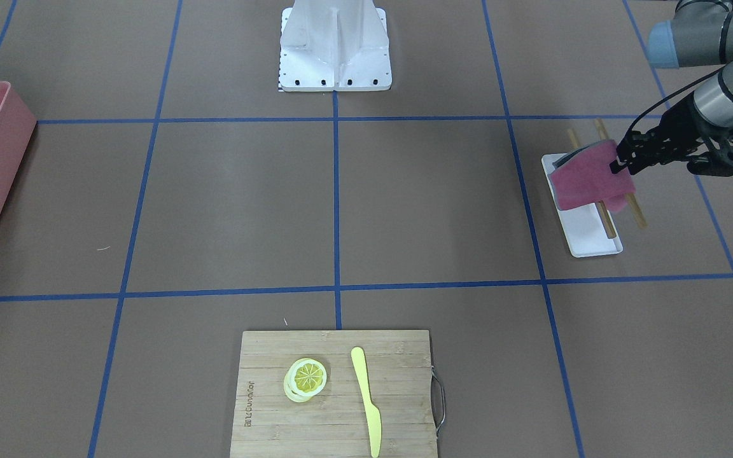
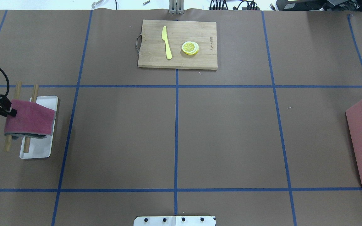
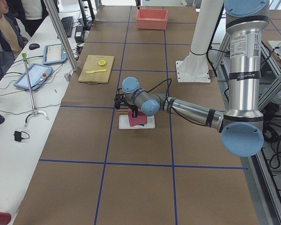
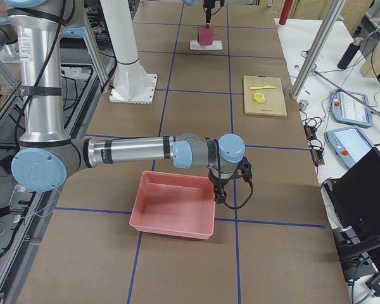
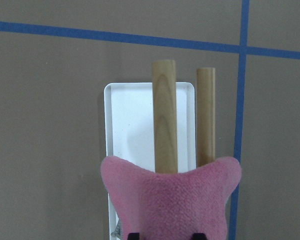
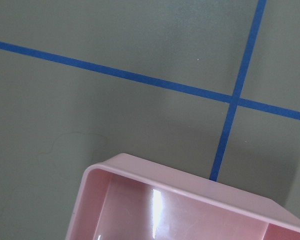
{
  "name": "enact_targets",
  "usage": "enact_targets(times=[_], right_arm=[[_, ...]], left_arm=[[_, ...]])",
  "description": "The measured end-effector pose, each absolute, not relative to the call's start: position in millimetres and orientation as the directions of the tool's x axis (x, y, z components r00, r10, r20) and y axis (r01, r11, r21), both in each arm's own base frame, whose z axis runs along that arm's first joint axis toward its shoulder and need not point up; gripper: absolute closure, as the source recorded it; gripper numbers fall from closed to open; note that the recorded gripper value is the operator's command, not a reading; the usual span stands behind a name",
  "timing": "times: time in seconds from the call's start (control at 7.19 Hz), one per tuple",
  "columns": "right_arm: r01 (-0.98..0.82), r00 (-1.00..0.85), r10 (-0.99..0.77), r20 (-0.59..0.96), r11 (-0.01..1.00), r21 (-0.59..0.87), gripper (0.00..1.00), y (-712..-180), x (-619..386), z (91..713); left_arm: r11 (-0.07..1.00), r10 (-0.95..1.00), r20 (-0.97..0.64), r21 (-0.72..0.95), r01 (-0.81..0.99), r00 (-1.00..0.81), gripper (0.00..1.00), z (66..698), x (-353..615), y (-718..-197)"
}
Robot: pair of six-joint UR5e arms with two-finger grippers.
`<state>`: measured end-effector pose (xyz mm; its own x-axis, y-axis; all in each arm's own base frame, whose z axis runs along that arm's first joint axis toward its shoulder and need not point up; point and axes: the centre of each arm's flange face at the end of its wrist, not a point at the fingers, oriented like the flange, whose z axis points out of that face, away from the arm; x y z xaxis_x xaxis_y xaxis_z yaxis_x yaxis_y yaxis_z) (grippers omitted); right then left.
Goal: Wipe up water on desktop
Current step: 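Lower the left gripper onto the pink cloth on the rack and grasp it, then lift the pink cloth with the left gripper while the right gripper approaches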
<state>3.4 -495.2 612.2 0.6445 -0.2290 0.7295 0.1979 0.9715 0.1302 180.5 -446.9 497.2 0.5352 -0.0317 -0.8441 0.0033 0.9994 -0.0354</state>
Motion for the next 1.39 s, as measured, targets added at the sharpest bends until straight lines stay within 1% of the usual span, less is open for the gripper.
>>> enact_targets(times=[0.42,0.56,0.83,0.97,1.11,1.25,1.39], right_arm=[[0.198,0.643,-0.232,0.730,0.971,0.134,0.00,-494.8,3.3,610.5],[0.197,0.639,-0.233,0.733,0.971,0.137,0.00,-494.8,2.9,608.6],[0.196,0.627,-0.243,0.740,0.969,0.152,0.00,-495.1,2.0,600.7],[0.197,0.622,-0.261,0.738,0.965,0.174,0.00,-495.1,0.9,589.8],[0.206,0.615,-0.291,0.733,0.956,0.207,0.00,-495.3,-4.1,573.5],[0.228,0.599,-0.340,0.725,0.940,0.252,0.00,-495.6,-17.4,550.1],[0.251,0.565,-0.398,0.722,0.917,0.308,0.00,-495.3,-35.1,522.6]], left_arm=[[1.000,-0.019,-0.851,-0.017,0.008,0.526,1.00,485.8,176.5,-445.2],[1.000,-0.004,-0.864,0.000,0.007,0.504,1.00,468.9,172.3,-441.5],[1.000,-0.027,-0.902,-0.023,0.014,0.430,1.00,424.8,167.1,-439.5],[0.998,-0.065,-0.920,-0.052,0.044,0.386,1.00,385.4,174.2,-450.7],[0.994,-0.107,-0.938,-0.087,0.073,0.331,1.00,330.1,192.9,-469.0],[0.991,-0.128,-0.951,-0.109,0.081,0.283,1.00,273.0,224.3,-480.2],[0.991,-0.116,-0.959,-0.094,0.098,0.257,1.00,225.3,265.1,-480.2]])
